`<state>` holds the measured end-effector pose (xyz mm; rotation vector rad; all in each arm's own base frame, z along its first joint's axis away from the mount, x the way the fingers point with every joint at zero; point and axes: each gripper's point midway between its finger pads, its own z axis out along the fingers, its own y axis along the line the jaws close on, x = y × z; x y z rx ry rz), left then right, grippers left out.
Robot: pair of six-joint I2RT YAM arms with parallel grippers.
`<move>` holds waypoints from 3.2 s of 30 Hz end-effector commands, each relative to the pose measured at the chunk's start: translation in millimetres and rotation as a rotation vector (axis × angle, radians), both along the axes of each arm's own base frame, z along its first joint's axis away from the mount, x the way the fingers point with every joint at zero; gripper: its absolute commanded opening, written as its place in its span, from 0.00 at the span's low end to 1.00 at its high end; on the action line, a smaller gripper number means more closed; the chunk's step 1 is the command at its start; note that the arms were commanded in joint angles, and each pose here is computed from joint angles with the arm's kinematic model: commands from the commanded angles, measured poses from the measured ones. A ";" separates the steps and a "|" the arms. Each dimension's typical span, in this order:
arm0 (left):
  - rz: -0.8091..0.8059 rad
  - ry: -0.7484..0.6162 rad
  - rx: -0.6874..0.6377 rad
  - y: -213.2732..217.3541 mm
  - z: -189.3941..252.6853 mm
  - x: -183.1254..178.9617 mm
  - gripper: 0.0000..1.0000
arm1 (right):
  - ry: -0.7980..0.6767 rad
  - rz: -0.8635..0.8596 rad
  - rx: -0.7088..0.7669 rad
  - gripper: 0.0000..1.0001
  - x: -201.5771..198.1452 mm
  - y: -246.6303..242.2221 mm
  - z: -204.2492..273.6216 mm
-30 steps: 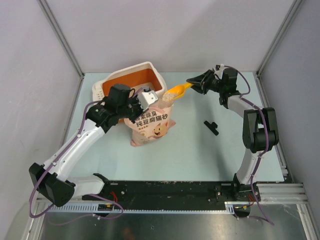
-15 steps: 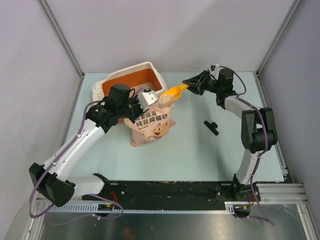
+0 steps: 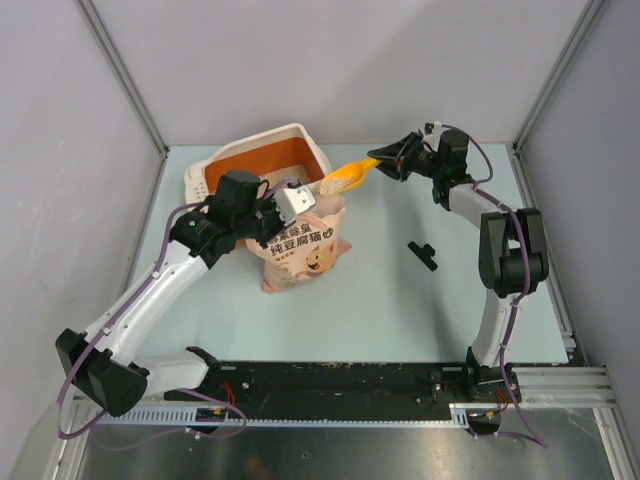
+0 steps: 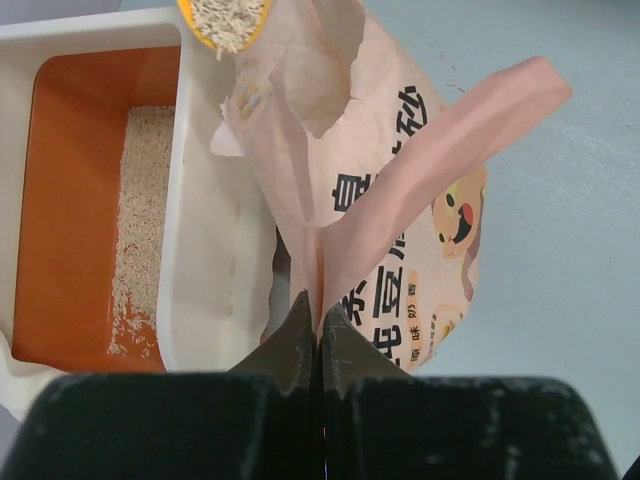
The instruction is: Fill the litter box with clean litter
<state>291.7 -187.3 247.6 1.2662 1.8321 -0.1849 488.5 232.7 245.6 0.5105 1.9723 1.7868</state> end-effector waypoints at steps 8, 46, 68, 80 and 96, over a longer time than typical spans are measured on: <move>-0.023 0.017 0.039 9.9 -5.1 -18.6 0.00 | -0.067 -0.014 0.057 0.00 45.9 58.9 43.3; -0.138 -0.083 -0.087 1.8 18.6 -50.3 0.00 | -1.380 -0.234 -0.823 0.00 60.9 118.6 192.9; 0.067 -0.015 -0.281 10.1 43.0 -16.0 0.00 | -1.006 0.412 -0.461 0.00 -105.7 64.0 148.7; 0.079 0.008 -0.350 8.5 46.9 -21.3 0.00 | -0.869 0.170 -0.755 0.00 -85.3 85.1 82.6; 0.115 0.166 -0.528 -11.8 51.2 -31.1 0.00 | -0.642 0.005 -1.043 0.00 -99.7 88.7 -51.8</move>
